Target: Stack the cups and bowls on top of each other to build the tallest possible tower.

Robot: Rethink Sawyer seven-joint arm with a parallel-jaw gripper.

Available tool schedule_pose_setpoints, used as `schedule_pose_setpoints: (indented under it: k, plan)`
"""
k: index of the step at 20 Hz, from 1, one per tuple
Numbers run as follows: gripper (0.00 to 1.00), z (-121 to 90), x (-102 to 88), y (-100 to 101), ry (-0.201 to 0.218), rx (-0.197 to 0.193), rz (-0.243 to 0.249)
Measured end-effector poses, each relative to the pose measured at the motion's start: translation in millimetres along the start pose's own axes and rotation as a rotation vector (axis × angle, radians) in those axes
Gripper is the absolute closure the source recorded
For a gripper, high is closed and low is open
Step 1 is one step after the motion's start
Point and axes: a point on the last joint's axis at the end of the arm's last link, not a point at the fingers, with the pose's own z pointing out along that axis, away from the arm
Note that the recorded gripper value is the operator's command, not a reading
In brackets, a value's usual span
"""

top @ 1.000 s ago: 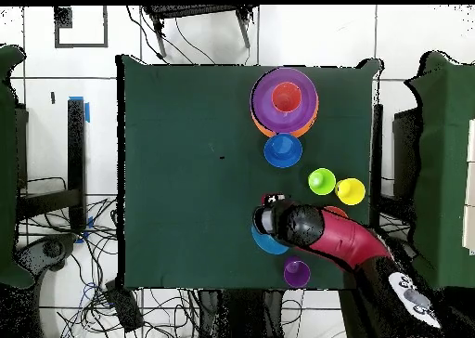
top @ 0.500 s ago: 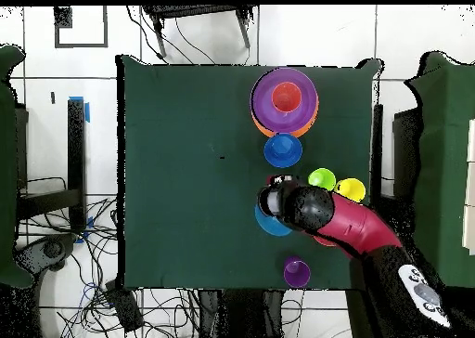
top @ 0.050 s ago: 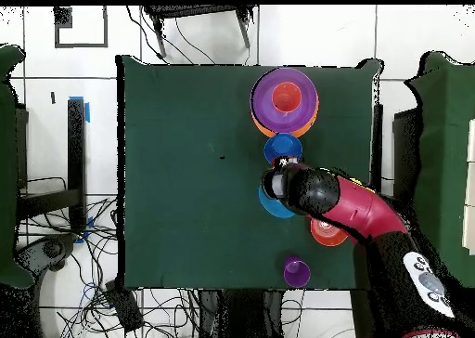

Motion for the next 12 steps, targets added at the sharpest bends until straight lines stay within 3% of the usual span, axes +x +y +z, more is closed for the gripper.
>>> schedule_pose_setpoints:
  k: [12]
  plan:
    - [1.00, -9, -5.9, 29, -0.024, -0.053, -0.014]
